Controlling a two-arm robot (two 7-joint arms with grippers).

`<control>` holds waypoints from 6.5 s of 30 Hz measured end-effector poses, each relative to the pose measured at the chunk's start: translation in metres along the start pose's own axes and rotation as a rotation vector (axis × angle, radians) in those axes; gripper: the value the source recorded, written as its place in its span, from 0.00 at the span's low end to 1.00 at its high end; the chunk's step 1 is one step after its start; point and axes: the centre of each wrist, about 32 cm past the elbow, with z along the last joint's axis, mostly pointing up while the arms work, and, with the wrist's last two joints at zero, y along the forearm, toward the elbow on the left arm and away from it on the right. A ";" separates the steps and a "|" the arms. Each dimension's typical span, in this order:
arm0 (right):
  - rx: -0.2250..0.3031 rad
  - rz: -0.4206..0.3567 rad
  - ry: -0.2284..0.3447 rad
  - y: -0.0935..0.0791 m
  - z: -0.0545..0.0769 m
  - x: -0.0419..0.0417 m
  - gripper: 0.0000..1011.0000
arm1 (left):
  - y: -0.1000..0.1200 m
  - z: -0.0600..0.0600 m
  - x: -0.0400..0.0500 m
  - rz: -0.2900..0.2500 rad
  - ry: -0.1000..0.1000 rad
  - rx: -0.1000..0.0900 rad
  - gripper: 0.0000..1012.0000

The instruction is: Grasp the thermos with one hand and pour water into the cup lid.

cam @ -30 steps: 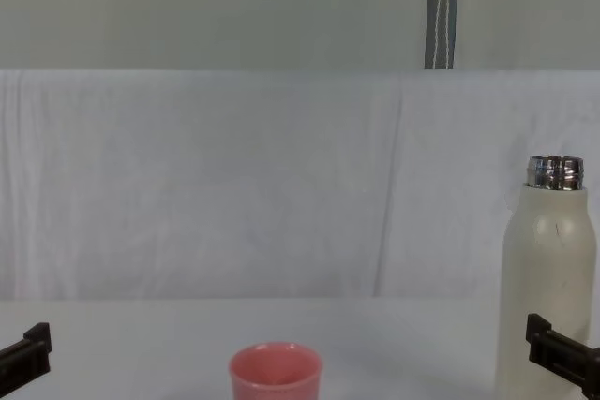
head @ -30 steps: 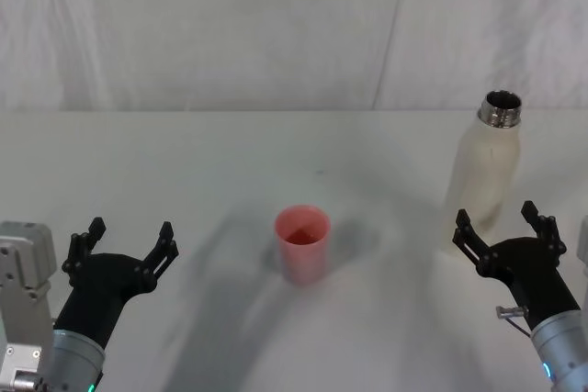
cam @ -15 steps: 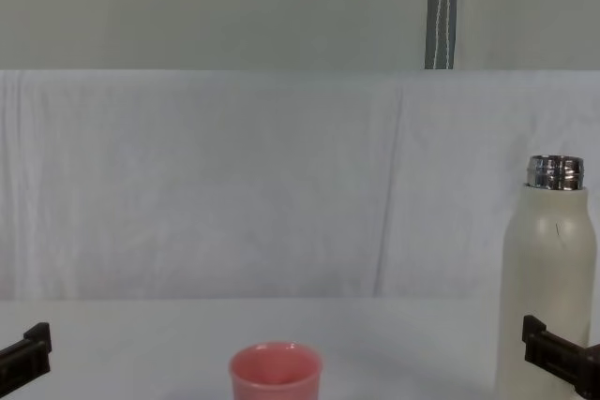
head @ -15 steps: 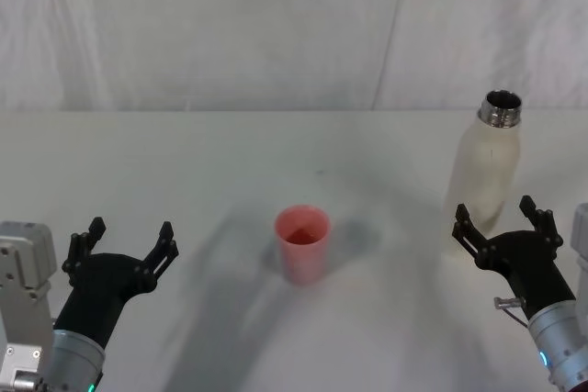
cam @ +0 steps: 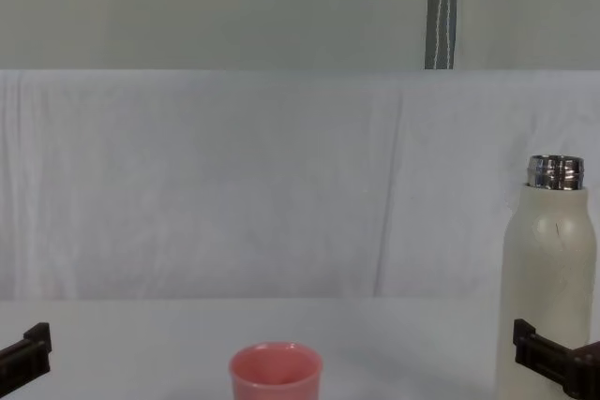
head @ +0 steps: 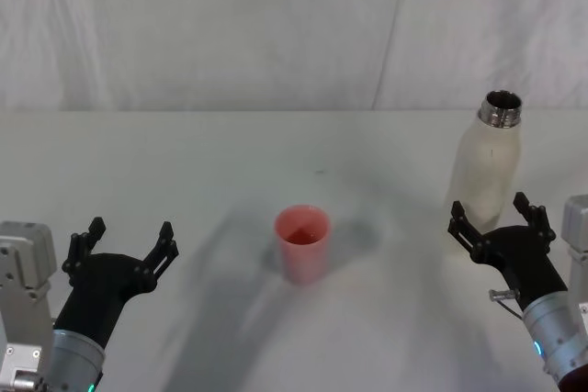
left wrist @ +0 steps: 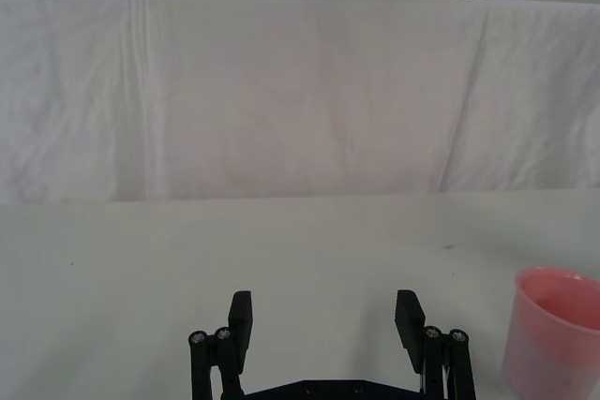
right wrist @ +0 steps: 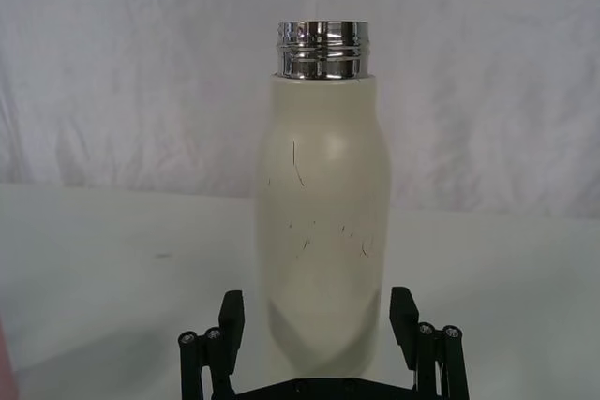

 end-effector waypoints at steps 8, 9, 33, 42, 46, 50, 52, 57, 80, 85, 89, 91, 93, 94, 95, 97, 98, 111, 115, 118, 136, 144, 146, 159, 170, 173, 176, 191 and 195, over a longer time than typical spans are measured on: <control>-0.004 0.006 -0.003 0.009 -0.001 0.0033 0.99 | 0.000 0.000 0.0000 0.000 0.000 0.000 0.99; -0.004 0.007 -0.004 0.010 -0.001 0.0038 0.99 | 0.000 0.000 0.0000 0.000 0.000 0.000 0.99; -0.010 0.022 -0.004 0.029 -0.002 0.0105 0.99 | 0.000 0.000 0.0000 0.000 0.000 0.000 0.99; -0.013 0.031 -0.012 0.035 0.000 0.0129 0.99 | 0.000 0.000 0.0000 0.000 0.000 0.000 0.99; -0.014 0.032 -0.013 0.038 0.000 0.0135 0.99 | 0.000 0.000 0.0000 0.000 0.000 0.000 0.99; -0.013 0.032 -0.015 0.041 0.000 0.0144 0.99 | 0.000 0.000 0.0000 0.000 0.000 0.000 0.99; -0.013 0.033 -0.017 0.042 0.000 0.0151 0.99 | 0.000 0.000 0.0000 0.000 0.000 0.000 0.99; -0.011 0.032 -0.018 0.044 0.001 0.0162 0.99 | 0.000 0.000 0.0000 0.000 0.000 0.000 0.99; -0.011 0.032 -0.018 0.044 0.001 0.0159 0.95 | 0.000 0.000 0.0000 0.000 0.000 0.000 0.99; -0.012 0.032 -0.018 0.044 0.001 0.0159 0.95 | 0.000 0.000 0.0000 0.000 0.000 0.000 0.99; -0.003 0.039 -0.035 0.042 0.005 0.0165 0.95 | 0.000 0.000 0.0000 0.000 0.000 0.000 0.99; -0.001 0.042 -0.045 0.042 0.007 0.0166 0.95 | 0.000 0.000 0.0000 0.000 0.000 0.000 0.99; 0.003 0.046 -0.063 0.042 0.010 0.0167 0.95 | 0.000 0.000 0.0000 0.000 0.000 0.000 0.99; 0.004 0.046 -0.068 0.042 0.012 0.0168 0.95 | 0.000 0.000 0.0000 0.000 0.000 0.000 0.99; 0.005 0.047 -0.077 0.042 0.013 0.0169 0.95 | 0.000 0.000 0.0000 0.000 0.000 0.000 0.99; 0.008 0.049 -0.085 0.042 0.015 0.0171 0.95 | 0.000 0.000 0.0000 0.000 0.000 0.000 0.99; 0.010 0.050 -0.093 0.043 0.018 0.0174 0.95 | 0.000 0.000 0.0000 0.000 0.000 0.000 0.99; 0.029 0.060 -0.155 0.048 0.037 0.0219 0.95 | 0.000 0.000 0.0000 0.000 0.000 0.000 0.99; 0.035 0.066 -0.173 0.050 0.041 0.0223 0.95 | 0.000 0.000 0.0000 0.000 0.000 0.000 0.99; 0.041 0.075 -0.198 0.052 0.044 0.0222 0.95 | 0.000 0.000 0.0000 0.000 0.000 0.000 0.99; 0.086 0.115 -0.309 0.056 0.063 0.0227 0.95 | 0.000 0.000 0.0000 0.000 0.000 0.000 0.99; 0.111 0.123 -0.364 0.055 0.068 0.0205 0.95 | 0.000 0.000 0.0000 0.000 0.000 0.000 0.99; 0.114 0.125 -0.367 0.055 0.068 0.0199 0.95 | 0.000 0.000 0.0000 0.000 0.000 0.000 0.99; 0.120 0.173 -0.474 0.056 0.079 0.0101 0.95 | 0.000 0.000 0.0000 0.000 0.000 0.000 0.99; 0.110 0.211 -0.606 0.056 0.086 0.0006 0.95 | 0.000 0.000 0.0000 0.000 0.000 0.000 0.99; 0.108 0.216 -0.635 0.056 0.086 -0.0005 0.95 | 0.000 0.000 0.0000 0.000 0.000 0.000 0.99; 0.106 0.225 -0.664 0.055 0.086 -0.0012 0.95 | 0.000 0.000 0.0000 0.000 0.000 0.000 0.99; 0.099 0.271 -0.825 0.055 0.079 -0.0060 0.95 | 0.000 0.000 0.0000 0.000 0.000 0.000 0.99; 0.092 0.280 -0.885 0.056 0.075 -0.0100 0.95 | 0.000 0.000 0.0000 0.000 0.000 0.000 0.99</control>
